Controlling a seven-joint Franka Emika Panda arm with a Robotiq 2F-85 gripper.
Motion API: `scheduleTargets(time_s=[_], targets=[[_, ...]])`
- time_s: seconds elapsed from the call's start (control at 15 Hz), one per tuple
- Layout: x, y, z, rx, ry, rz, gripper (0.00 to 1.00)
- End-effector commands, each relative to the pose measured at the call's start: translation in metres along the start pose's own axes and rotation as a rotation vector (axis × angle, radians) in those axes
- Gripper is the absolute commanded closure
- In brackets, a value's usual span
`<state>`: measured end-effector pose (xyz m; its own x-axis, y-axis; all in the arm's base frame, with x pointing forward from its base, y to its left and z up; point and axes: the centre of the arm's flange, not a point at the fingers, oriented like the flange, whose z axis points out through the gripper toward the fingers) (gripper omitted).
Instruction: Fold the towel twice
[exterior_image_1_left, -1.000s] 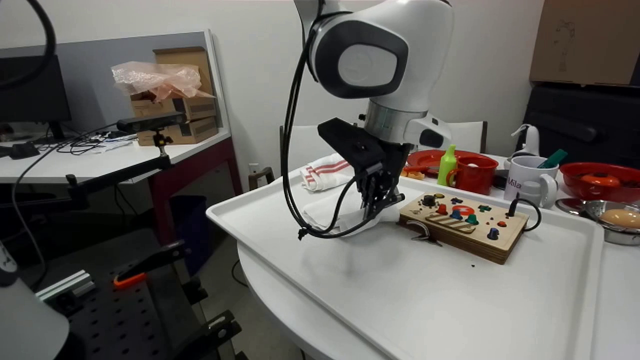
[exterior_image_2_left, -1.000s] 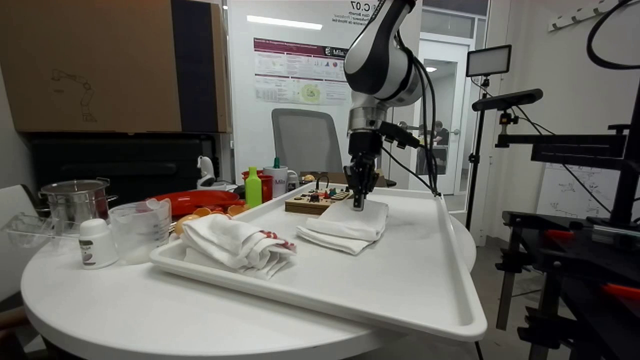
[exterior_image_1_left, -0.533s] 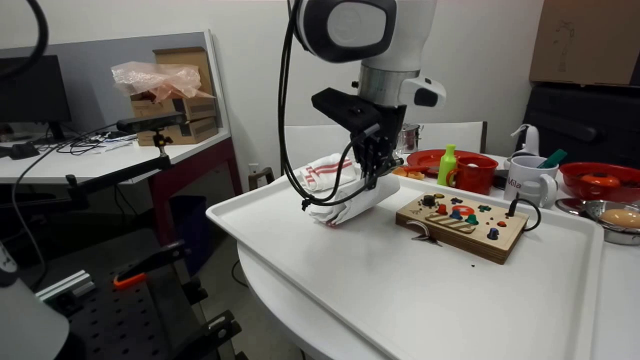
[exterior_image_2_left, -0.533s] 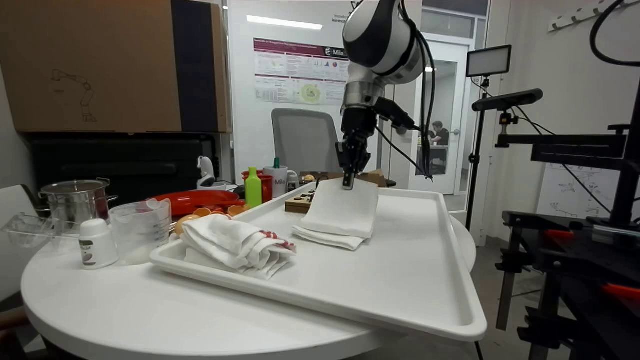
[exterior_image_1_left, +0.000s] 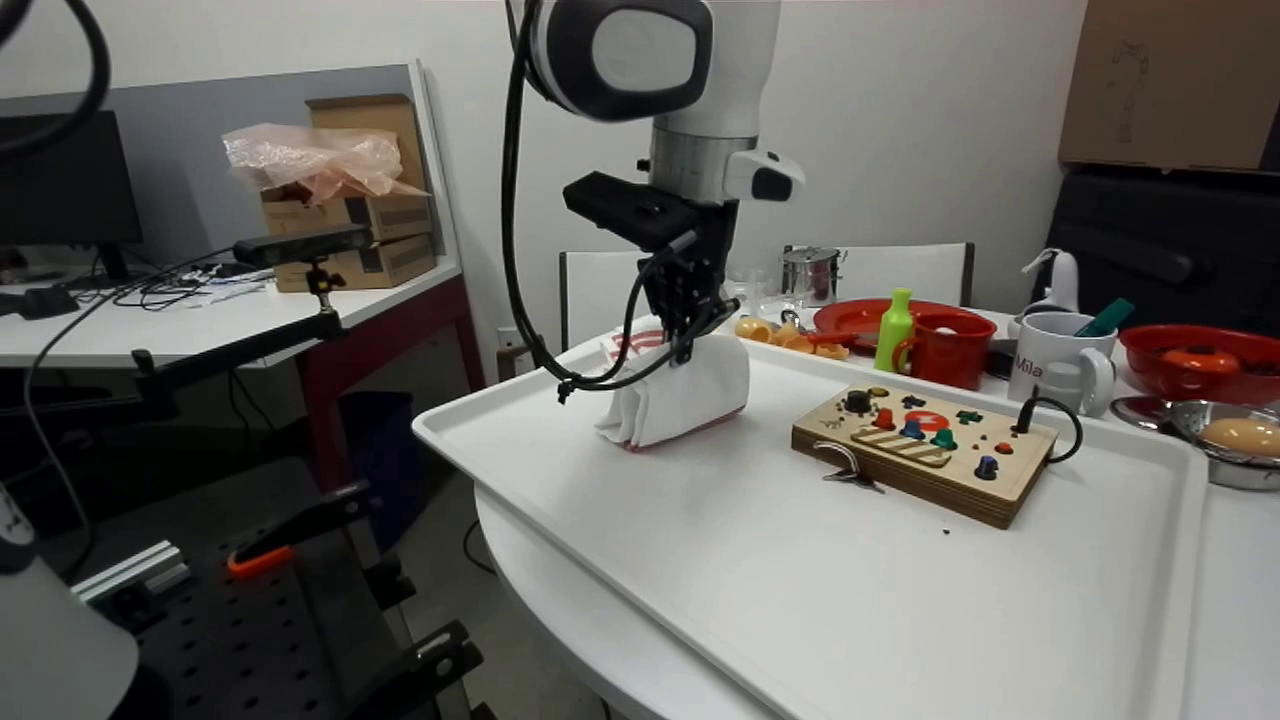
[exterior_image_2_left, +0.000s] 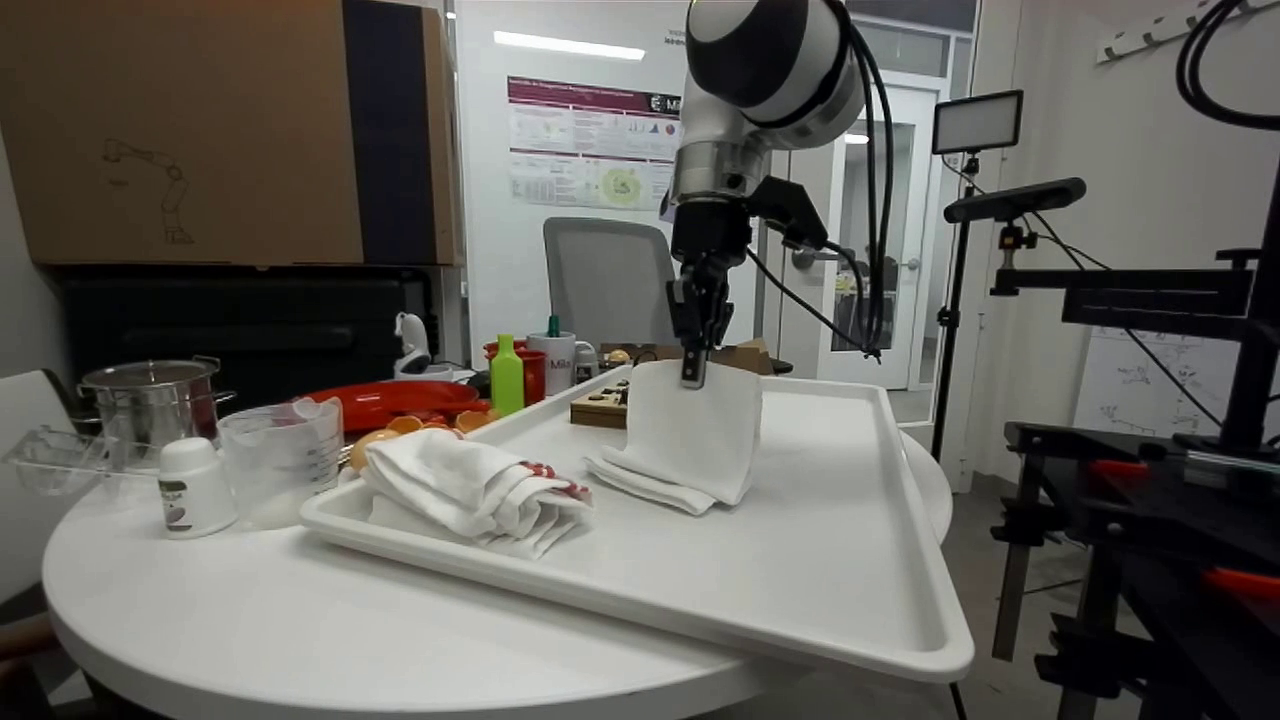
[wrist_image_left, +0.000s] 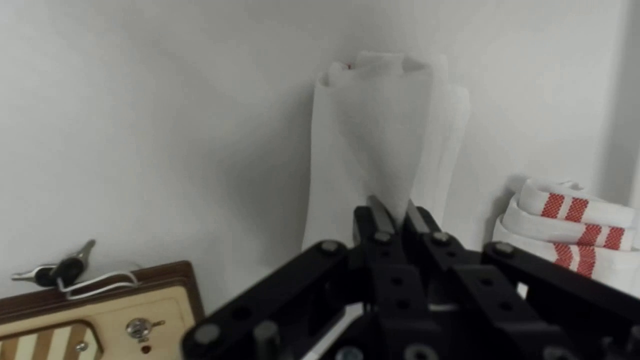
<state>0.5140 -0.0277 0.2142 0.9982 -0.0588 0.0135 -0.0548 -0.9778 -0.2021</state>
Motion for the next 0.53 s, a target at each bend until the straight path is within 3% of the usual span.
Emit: scheduleTargets(time_s=[0.0,0.2,0.47], targets=[[-0.01,-0.025,-0.002,-0.032,0.001,-0.07,0.98],[-0.01,-0.038,-0.001,-0.043,0.002,-0.105,0.98],[-0.006,-0.053,0.004,-0.078,0.0,-0.065,0.98]])
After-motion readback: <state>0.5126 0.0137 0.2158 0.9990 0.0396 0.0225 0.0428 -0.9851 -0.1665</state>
